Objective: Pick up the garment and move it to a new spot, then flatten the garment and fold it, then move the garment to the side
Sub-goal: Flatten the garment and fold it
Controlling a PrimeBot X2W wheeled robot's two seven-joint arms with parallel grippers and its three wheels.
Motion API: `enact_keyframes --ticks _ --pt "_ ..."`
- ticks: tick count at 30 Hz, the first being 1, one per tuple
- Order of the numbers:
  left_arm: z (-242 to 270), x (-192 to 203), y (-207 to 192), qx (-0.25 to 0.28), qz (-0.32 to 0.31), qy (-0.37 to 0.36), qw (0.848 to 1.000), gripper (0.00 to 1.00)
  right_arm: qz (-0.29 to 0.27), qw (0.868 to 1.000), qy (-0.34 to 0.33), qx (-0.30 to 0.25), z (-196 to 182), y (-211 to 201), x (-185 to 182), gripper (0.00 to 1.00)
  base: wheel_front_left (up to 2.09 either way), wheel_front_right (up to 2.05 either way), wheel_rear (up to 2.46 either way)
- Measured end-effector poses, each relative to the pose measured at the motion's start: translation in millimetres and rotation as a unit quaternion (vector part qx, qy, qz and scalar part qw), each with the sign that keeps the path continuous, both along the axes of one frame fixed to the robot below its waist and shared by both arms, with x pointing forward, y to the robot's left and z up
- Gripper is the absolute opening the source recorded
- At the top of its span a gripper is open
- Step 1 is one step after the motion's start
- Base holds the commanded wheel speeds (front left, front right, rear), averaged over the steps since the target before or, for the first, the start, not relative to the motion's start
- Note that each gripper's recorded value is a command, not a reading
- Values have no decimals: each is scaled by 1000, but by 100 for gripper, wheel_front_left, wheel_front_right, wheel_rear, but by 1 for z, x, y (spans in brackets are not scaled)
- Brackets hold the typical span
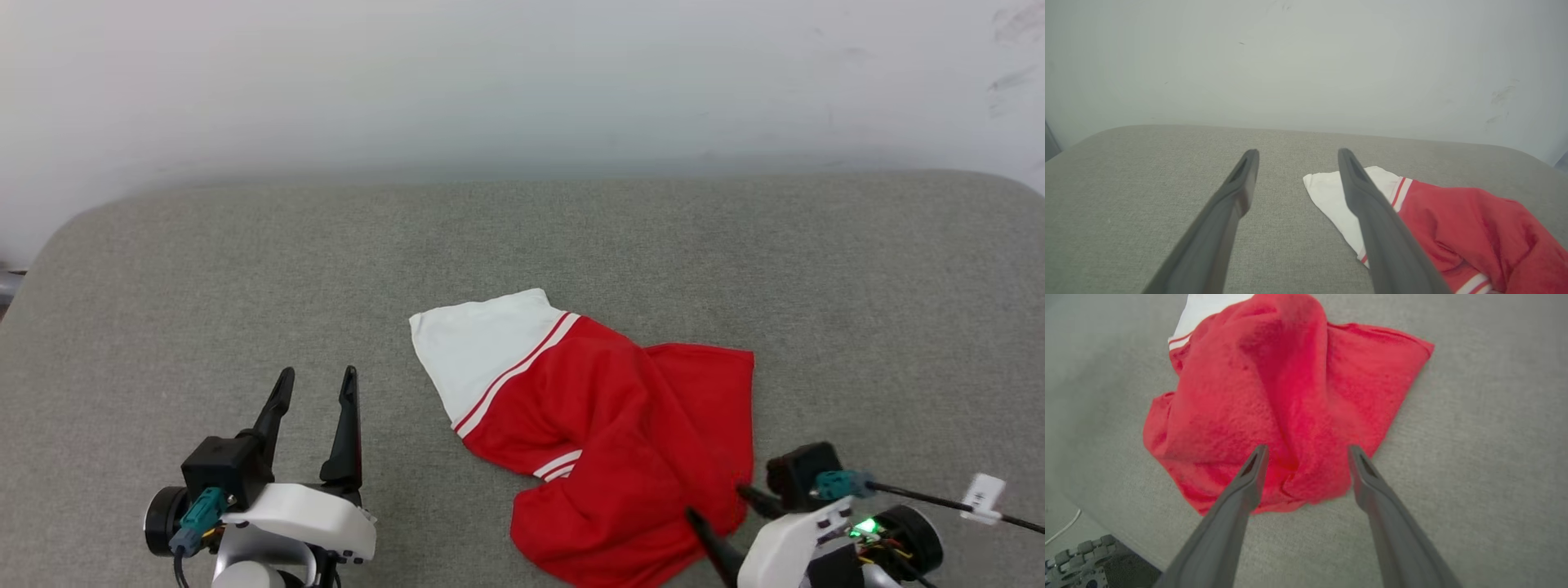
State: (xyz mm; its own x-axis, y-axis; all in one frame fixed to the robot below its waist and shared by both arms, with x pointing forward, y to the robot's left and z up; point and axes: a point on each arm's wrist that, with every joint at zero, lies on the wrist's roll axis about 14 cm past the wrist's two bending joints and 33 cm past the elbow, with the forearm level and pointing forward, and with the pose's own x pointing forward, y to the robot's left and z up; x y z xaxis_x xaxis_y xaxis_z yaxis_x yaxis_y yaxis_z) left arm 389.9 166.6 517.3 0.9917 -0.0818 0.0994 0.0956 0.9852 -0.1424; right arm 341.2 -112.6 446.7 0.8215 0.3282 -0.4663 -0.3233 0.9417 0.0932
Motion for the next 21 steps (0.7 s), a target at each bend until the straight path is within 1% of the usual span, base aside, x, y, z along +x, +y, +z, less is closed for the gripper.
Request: enact_keyframes --ticks 3,6,9,14,18,19,20,21 --pt "0 3 0 -2 0 0 1000 100 57 996 68 -18 -19 18 -13 100 0 0 0" --pt "1 8 0 -5 3 -3 1000 100 111 986 122 -33 -35 36 -26 100 0 0 0" --pt "1 14 -1 -8 3 -5 1000 100 154 977 142 -49 -44 50 -26 100 0 0 0" --pt "-6 21 2 -12 8 3 1000 100 203 956 196 -81 -73 60 -31 100 0 0 0" --pt "-13 22 9 -14 18 12 1000 100 228 937 244 -104 -94 61 -37 100 0 0 0" --pt "-15 22 11 -14 22 14 1000 100 231 934 253 -104 -97 61 -38 88 0 0 0" --pt "-16 22 13 -15 25 17 999 100 232 932 259 -103 -99 61 -38 33 0 0 0" --pt "-17 22 14 -15 26 18 999 100 233 930 263 -107 -100 60 -36 5 0 0 0"
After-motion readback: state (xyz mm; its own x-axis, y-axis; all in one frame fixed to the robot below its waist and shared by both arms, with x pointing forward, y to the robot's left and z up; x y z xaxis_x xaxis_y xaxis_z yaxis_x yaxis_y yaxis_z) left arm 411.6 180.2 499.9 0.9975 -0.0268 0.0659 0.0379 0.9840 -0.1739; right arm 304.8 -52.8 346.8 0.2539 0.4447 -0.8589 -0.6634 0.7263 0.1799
